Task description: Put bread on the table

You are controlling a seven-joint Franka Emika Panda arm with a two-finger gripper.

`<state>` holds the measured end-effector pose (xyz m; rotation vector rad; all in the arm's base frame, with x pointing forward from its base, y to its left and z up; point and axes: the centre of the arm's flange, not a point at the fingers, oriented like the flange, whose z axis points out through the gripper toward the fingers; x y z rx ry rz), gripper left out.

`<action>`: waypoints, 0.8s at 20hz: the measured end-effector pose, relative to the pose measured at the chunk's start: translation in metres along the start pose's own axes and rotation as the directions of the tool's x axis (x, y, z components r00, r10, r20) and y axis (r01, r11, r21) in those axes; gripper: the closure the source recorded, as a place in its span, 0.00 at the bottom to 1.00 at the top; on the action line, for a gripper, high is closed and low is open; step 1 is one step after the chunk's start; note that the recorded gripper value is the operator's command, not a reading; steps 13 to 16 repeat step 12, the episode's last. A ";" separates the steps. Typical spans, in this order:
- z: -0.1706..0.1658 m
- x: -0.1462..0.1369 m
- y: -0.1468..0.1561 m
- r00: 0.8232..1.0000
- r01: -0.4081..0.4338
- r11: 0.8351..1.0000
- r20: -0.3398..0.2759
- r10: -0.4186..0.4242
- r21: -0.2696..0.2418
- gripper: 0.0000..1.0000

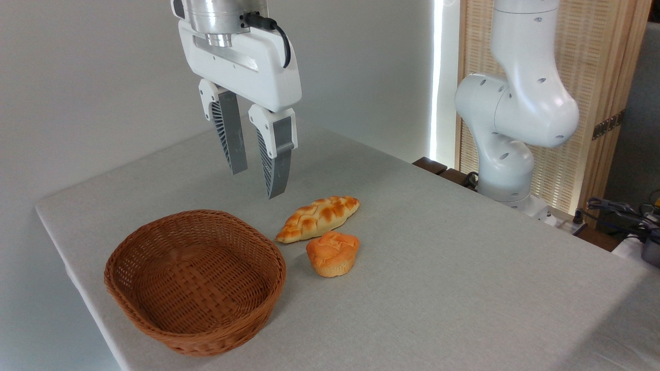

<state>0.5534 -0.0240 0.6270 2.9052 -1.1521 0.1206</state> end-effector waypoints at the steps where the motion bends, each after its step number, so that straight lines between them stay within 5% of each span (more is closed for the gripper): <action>1: 0.000 0.000 0.000 1.000 -0.004 1.000 0.008 0.003 0.006 0.00; 16: 0.003 0.003 0.006 0.999 -0.023 1.000 0.044 0.022 0.013 0.00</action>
